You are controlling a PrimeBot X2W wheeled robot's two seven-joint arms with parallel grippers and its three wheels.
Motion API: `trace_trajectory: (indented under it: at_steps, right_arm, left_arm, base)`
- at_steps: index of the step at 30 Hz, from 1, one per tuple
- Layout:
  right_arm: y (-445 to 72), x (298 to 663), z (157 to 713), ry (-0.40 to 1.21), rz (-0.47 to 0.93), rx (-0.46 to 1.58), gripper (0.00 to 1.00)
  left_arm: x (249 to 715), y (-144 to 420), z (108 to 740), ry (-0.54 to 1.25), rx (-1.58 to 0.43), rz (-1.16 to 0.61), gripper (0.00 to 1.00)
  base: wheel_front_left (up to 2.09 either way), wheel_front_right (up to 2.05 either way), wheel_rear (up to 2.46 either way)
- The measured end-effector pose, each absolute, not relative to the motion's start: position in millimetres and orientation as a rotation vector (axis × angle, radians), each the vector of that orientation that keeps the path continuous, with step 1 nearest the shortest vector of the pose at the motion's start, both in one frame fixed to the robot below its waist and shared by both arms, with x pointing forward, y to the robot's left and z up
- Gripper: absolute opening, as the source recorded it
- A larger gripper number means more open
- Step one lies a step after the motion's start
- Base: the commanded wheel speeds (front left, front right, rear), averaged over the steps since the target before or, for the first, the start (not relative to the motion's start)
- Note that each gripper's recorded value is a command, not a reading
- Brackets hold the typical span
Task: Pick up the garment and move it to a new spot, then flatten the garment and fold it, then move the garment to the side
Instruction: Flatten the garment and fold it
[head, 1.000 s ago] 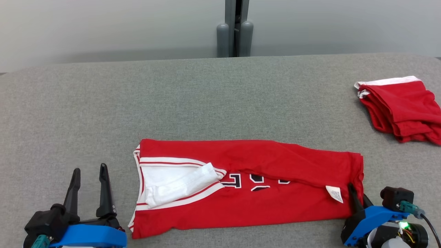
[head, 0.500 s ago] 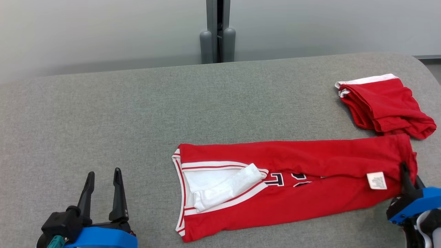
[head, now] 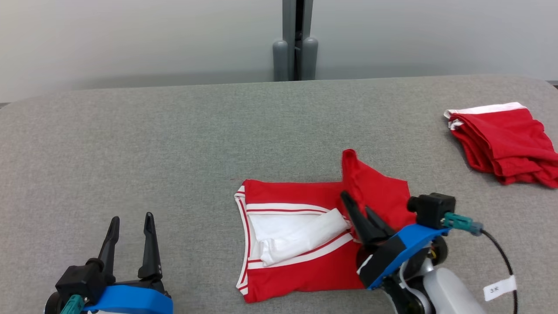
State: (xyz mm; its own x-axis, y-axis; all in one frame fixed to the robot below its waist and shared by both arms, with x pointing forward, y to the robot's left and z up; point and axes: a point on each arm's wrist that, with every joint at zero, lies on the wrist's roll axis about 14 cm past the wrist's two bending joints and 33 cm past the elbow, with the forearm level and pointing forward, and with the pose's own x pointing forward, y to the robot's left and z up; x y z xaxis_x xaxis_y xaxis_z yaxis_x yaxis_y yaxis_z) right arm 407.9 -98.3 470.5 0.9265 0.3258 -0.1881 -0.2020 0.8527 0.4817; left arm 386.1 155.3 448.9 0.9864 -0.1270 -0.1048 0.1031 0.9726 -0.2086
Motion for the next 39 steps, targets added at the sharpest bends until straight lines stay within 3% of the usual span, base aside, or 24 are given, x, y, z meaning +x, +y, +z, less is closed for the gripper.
trace_trajectory:
  at_steps: [8,17,18,19,20,29,39]
  right_arm:
    - [-10,402,468,0.327,0.523,0.548,0.00]
    - [27,400,447,0.431,0.616,0.545,0.02]
    - [28,400,445,0.439,0.616,0.546,0.37]
    - [29,400,443,0.442,0.618,0.544,0.94]
    - [31,401,443,0.440,0.623,0.546,1.00]
    - [27,420,459,0.330,0.609,0.529,1.00]
    - [-79,470,492,0.084,0.354,0.264,1.00]
  left_arm:
    - [379,172,450,0.110,-0.209,-0.058,1.00]
    - [378,179,449,0.110,-0.216,-0.032,1.00]
    - [378,179,449,0.110,-0.217,-0.031,1.00]
    - [379,179,449,0.111,-0.217,-0.031,1.00]
    - [380,178,449,0.110,-0.215,-0.033,1.00]
    - [385,172,447,0.114,-0.217,-0.056,1.00]
    - [402,139,460,0.075,-0.221,-0.153,1.00]
  base:
    - [0.00,0.00,0.00]
    - [0.00,0.00,0.00]
    - [0.00,0.00,0.00]
    - [0.00,0.00,0.00]
    - [0.00,0.00,0.00]
    - [0.00,0.00,0.00]
    - [0.00,0.00,0.00]
